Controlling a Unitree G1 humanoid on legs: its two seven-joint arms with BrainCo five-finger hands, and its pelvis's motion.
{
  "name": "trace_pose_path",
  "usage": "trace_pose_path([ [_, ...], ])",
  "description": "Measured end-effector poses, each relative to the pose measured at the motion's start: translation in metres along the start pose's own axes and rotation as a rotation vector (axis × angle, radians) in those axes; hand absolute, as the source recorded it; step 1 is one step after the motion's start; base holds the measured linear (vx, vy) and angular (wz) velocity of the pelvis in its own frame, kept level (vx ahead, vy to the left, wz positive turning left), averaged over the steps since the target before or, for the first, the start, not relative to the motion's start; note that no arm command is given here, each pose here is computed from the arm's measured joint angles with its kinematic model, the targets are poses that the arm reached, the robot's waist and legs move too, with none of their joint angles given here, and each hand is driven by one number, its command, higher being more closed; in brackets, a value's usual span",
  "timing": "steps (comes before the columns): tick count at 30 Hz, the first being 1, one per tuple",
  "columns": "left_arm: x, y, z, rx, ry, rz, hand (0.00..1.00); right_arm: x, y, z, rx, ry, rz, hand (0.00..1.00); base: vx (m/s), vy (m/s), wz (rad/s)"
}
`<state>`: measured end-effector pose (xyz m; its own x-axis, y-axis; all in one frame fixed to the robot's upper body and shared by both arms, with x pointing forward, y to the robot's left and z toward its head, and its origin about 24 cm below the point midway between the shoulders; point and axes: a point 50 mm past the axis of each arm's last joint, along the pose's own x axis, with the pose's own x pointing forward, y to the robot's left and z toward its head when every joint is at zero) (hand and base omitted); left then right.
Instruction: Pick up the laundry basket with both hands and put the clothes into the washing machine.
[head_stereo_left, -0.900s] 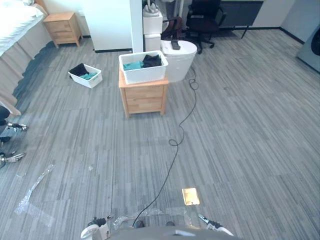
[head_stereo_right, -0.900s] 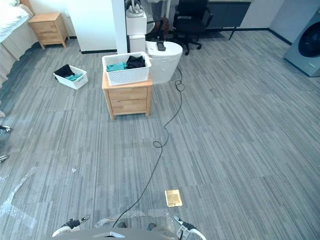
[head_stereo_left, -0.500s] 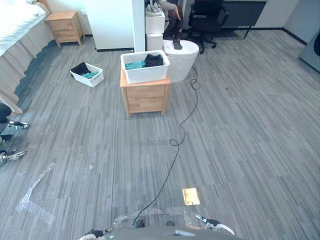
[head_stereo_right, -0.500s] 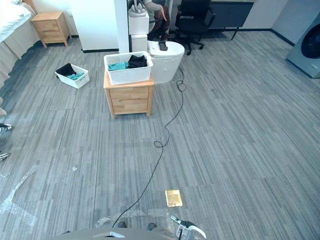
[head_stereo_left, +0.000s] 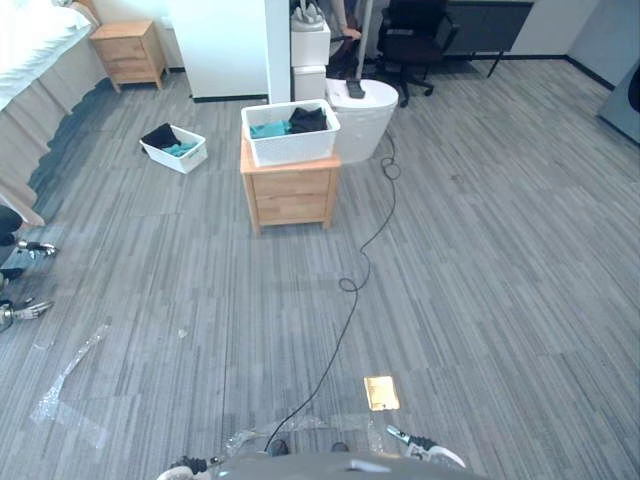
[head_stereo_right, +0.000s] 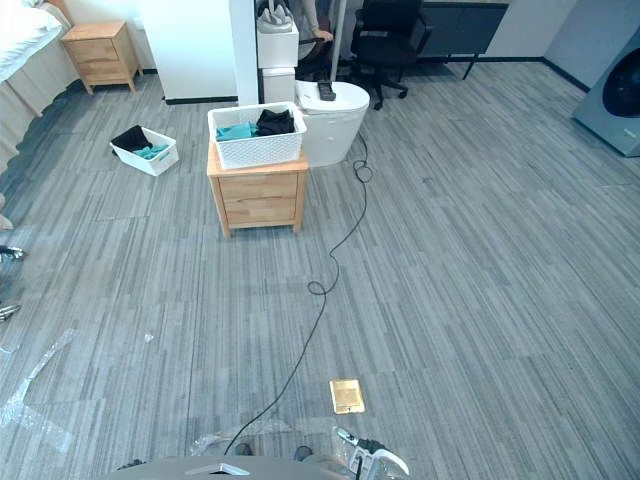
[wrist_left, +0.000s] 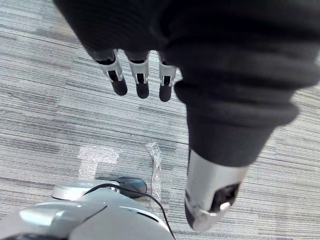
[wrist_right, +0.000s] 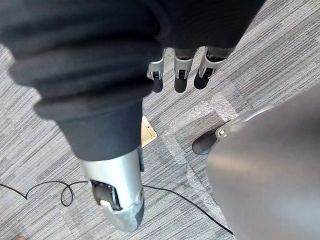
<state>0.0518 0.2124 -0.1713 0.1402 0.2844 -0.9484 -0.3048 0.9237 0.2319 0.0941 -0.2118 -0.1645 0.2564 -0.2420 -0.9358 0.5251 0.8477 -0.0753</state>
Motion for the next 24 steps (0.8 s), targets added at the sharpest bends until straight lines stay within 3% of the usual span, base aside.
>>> trace_pose_path([
  [11, 0.000, 0.001, 0.004, -0.013, -0.010, 0.002, 0.00, 0.000, 0.003, 0.005, 0.052, -0.008, 0.009, 0.00, -0.02, -0.026, -0.09],
  [19, 0.000, 0.000, 0.018, -0.127, -0.041, 0.000, 0.00, -0.004, 0.004, 0.009, 0.288, -0.071, -0.030, 0.00, 0.04, -0.007, 0.13],
  [24, 0.000, 0.004, 0.022, -0.155, -0.049, 0.005, 0.00, -0.006, 0.000, 0.007, 0.334, -0.092, -0.045, 0.00, 0.27, 0.043, 0.01],
])
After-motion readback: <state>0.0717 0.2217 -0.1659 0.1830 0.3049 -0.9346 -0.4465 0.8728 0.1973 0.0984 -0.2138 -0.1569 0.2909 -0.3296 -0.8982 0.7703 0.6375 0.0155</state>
